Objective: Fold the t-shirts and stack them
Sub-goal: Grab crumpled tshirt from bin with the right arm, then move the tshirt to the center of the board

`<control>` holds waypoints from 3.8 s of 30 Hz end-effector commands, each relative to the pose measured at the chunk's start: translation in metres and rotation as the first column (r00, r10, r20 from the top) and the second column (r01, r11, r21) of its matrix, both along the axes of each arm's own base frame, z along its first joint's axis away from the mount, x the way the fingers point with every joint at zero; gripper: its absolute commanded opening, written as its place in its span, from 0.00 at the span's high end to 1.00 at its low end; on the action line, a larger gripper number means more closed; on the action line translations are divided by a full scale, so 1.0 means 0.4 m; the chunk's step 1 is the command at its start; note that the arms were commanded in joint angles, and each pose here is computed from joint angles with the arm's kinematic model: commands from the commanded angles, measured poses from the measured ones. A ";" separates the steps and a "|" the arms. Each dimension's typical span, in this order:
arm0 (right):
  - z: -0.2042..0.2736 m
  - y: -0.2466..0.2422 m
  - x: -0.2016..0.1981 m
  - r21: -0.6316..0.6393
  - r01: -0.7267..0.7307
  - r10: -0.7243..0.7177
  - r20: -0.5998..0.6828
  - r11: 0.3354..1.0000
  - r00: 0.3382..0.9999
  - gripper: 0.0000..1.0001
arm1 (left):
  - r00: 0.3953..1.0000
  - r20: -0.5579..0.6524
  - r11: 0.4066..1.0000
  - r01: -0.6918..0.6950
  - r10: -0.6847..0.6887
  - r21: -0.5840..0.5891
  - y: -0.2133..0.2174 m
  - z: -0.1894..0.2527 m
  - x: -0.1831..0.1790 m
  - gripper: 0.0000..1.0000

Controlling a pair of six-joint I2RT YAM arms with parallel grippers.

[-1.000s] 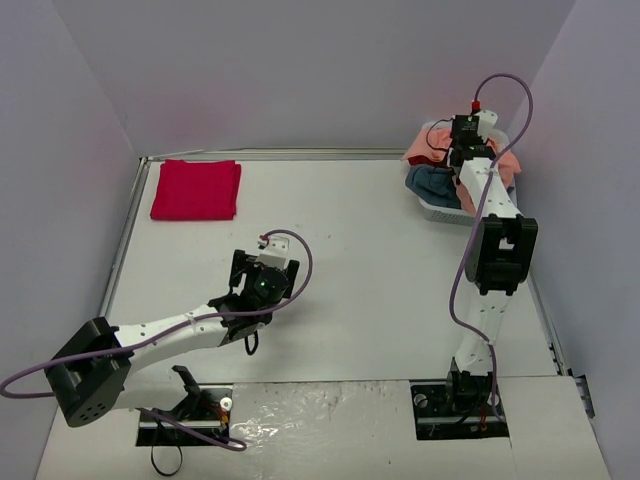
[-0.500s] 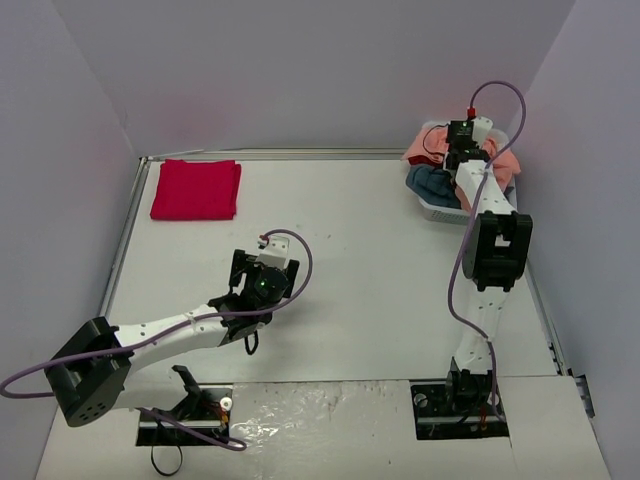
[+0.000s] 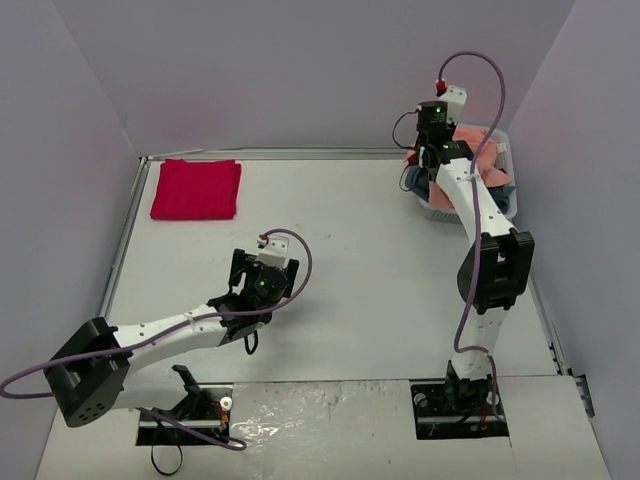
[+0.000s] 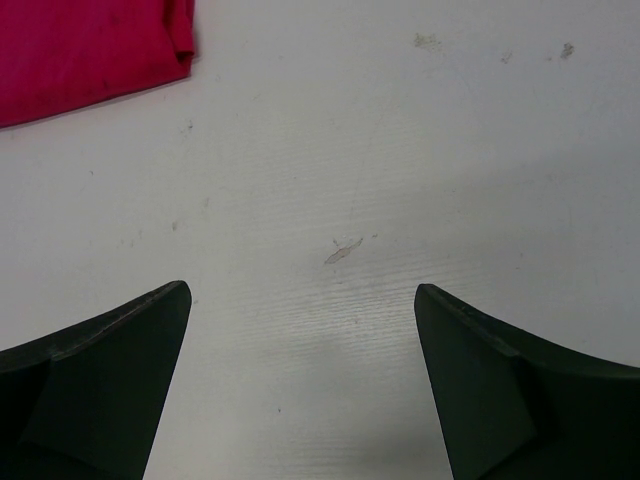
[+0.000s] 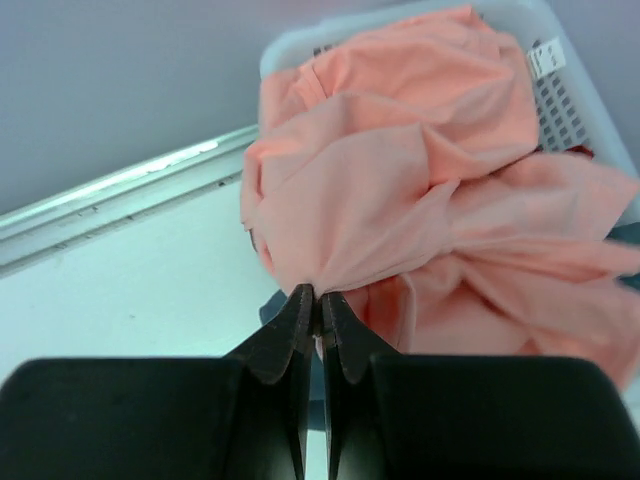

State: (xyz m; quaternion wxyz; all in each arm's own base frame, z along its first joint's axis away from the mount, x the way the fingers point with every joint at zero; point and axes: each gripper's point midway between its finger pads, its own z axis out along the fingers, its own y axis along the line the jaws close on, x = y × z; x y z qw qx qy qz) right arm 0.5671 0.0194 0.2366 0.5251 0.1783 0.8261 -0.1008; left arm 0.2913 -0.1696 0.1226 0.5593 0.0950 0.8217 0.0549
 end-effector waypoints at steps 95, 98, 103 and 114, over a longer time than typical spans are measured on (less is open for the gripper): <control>-0.379 0.073 -0.189 -0.212 -0.078 -0.021 -0.428 0.974 0.904 0.27 | 0.951 0.138 0.946 -0.243 0.276 -0.215 0.160 0.124 -0.030 0.06; -0.383 0.072 -0.191 -0.207 -0.078 -0.020 -0.431 0.975 0.902 0.27 | 0.951 0.136 0.947 -0.245 0.276 -0.208 0.161 0.120 -0.030 0.06; -0.379 0.040 -0.195 -0.216 -0.035 -0.063 -0.431 0.976 0.900 0.27 | 0.952 0.133 0.948 -0.245 0.274 -0.204 0.159 0.117 -0.029 0.06; -0.392 -0.003 -0.210 -0.202 0.017 -0.108 -0.450 0.979 0.886 0.27 | 0.955 0.129 0.950 -0.240 0.268 -0.199 0.153 0.114 -0.026 0.06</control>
